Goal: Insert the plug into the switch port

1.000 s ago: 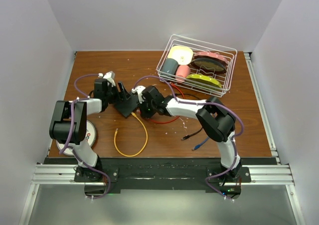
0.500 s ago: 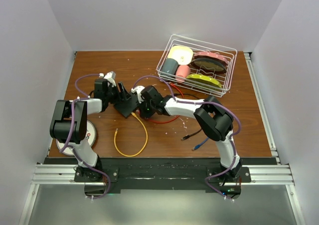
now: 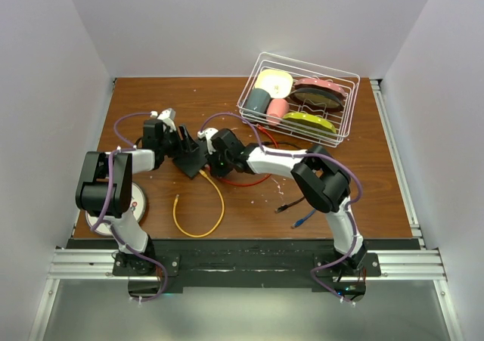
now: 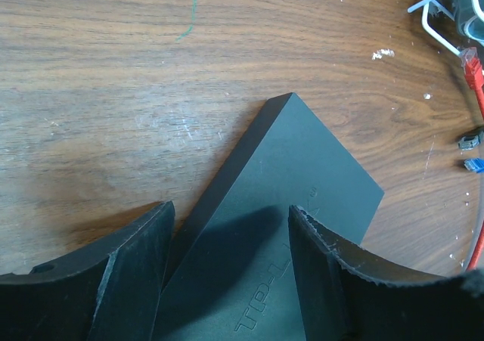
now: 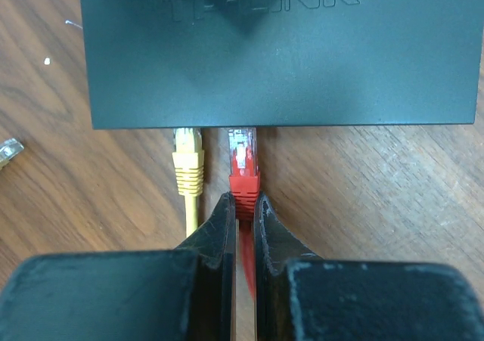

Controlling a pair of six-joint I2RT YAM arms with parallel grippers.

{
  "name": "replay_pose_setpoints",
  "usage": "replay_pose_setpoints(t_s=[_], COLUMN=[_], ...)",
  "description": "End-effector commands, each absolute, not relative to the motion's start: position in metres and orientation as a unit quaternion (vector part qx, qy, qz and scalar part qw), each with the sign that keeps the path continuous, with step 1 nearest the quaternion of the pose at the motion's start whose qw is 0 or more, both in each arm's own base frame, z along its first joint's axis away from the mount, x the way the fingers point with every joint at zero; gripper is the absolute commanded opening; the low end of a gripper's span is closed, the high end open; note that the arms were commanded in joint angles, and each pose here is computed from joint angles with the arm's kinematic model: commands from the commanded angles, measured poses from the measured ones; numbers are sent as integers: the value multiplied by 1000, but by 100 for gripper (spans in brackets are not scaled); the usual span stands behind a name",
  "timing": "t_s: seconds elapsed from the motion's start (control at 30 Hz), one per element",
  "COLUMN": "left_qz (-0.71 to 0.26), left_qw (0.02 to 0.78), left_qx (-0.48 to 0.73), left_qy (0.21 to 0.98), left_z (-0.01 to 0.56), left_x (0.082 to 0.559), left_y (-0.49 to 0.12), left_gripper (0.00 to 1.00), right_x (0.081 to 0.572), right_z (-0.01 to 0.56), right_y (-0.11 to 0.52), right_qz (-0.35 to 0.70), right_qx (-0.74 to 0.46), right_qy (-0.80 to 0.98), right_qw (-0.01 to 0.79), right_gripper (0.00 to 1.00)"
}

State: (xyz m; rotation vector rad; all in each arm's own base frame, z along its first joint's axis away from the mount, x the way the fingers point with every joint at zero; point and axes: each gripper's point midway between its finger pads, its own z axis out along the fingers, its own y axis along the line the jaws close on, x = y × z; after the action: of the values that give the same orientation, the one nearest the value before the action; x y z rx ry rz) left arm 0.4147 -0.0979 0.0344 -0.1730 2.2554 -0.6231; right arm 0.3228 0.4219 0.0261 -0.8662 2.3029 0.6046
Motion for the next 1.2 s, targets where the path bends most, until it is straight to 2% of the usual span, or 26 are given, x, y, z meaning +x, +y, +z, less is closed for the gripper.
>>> replay_pose_setpoints(t_s=[0.0,0.33,1.17], left_qz=[-259,-268,-341], left_qw=[394,394,385], left_qx=[-54,-51,-7], left_qy=[880,878,857], left_z=[39,41,48], left_x=[418,418,412], left_y=[-102,-105,-133], left_gripper=[65,65,63], right_x=[335,335,346], right_z=[27,19,17], right_y=[423,411,408], right_qz=[207,162,132], right_qx=[-312,-313,-378], right_qy=[875,895,867], right_qw=[307,272,295], right_gripper=[0,0,0])
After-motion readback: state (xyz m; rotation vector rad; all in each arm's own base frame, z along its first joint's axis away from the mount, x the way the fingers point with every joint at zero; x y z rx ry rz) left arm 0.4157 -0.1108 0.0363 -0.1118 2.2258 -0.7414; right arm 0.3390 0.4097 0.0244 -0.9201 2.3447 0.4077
